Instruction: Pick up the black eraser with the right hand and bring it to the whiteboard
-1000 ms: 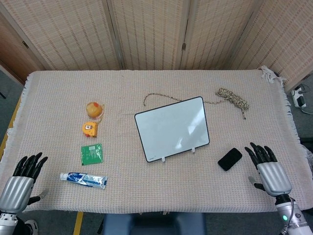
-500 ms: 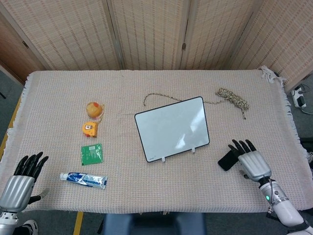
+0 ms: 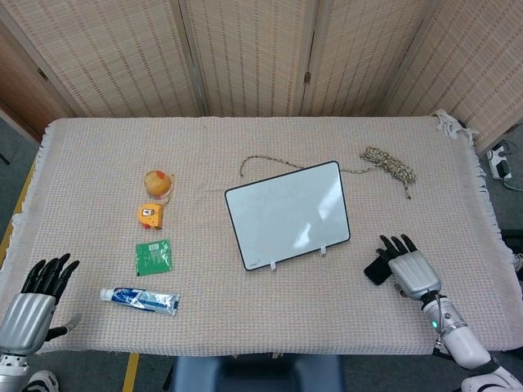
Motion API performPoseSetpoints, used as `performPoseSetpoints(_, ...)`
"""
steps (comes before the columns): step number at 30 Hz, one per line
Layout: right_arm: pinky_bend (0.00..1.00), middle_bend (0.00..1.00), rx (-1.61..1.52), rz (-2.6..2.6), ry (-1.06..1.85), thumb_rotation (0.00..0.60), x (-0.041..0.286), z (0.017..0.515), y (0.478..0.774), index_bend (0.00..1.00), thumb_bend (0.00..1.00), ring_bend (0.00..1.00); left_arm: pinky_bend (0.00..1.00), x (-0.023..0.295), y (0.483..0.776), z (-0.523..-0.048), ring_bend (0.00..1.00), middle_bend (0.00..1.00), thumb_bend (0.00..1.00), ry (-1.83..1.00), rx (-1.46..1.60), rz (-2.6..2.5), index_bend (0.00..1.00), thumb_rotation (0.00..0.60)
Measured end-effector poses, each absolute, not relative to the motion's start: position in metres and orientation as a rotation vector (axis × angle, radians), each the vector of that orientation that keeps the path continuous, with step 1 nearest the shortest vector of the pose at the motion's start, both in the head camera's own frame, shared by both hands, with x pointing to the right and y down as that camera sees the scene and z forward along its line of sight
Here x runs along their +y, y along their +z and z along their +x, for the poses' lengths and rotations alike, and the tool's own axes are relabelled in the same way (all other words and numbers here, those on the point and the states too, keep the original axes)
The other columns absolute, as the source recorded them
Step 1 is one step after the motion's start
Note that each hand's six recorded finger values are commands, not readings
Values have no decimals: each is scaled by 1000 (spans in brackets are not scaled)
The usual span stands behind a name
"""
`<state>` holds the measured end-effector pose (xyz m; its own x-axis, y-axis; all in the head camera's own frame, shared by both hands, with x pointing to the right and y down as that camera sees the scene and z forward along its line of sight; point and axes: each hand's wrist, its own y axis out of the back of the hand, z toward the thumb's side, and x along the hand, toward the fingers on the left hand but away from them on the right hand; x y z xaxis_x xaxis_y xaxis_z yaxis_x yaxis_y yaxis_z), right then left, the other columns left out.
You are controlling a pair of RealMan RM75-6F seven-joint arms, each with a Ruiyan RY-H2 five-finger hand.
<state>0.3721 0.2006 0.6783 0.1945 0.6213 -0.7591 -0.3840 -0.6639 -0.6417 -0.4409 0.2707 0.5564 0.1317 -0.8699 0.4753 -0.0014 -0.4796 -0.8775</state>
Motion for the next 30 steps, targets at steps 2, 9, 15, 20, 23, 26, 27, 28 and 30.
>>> performPoseSetpoints(2, 0, 0, -233, -1677, 1588, 600, 200, 372, 681, 256, 315, 0, 0, 271, 556, -441, 35, 43, 210, -1444, 861, -1648, 0, 600)
performPoseSetpoints(9, 0, 0, -231, -1686, 1596, 600, 199, 372, 694, 291, 314, 0, 0, 271, 555, -441, 35, 43, 210, -1444, 865, -1646, 0, 600)
performPoseSetpoints(15, 0, 0, -251, -1679, 1588, 600, 198, 370, 701, 378, 315, 24, 0, 270, 554, -442, 35, 43, 210, -1441, 871, -1647, 0, 600)
performPoseSetpoints(20, 0, 12, -289, -1653, 1571, 600, 195, 369, 704, 495, 314, 60, 0, 271, 553, -442, 35, 43, 210, -1438, 871, -1648, 0, 600)
performPoseSetpoints(23, 0, 28, -306, -1637, 1565, 600, 194, 369, 705, 531, 314, 74, 0, 271, 554, -442, 35, 43, 210, -1441, 868, -1645, 0, 600)
performPoseSetpoints(26, 0, 43, -322, -1629, 1558, 600, 193, 369, 706, 551, 315, 86, 0, 271, 553, -442, 35, 43, 210, -1440, 870, -1646, 0, 600)
performPoseSetpoints(27, 0, 44, -327, -1629, 1556, 600, 193, 369, 705, 553, 315, 88, 0, 271, 553, -442, 35, 43, 210, -1440, 870, -1646, 0, 600)
performPoseSetpoints(28, 0, 47, -336, -1630, 1553, 600, 193, 369, 705, 555, 315, 88, 0, 271, 553, -442, 35, 43, 210, -1440, 871, -1646, 0, 600)
performPoseSetpoints(30, 0, 53, -354, -1632, 1546, 600, 192, 369, 703, 560, 315, 89, 0, 271, 553, -442, 35, 43, 210, -1439, 871, -1646, 0, 600)
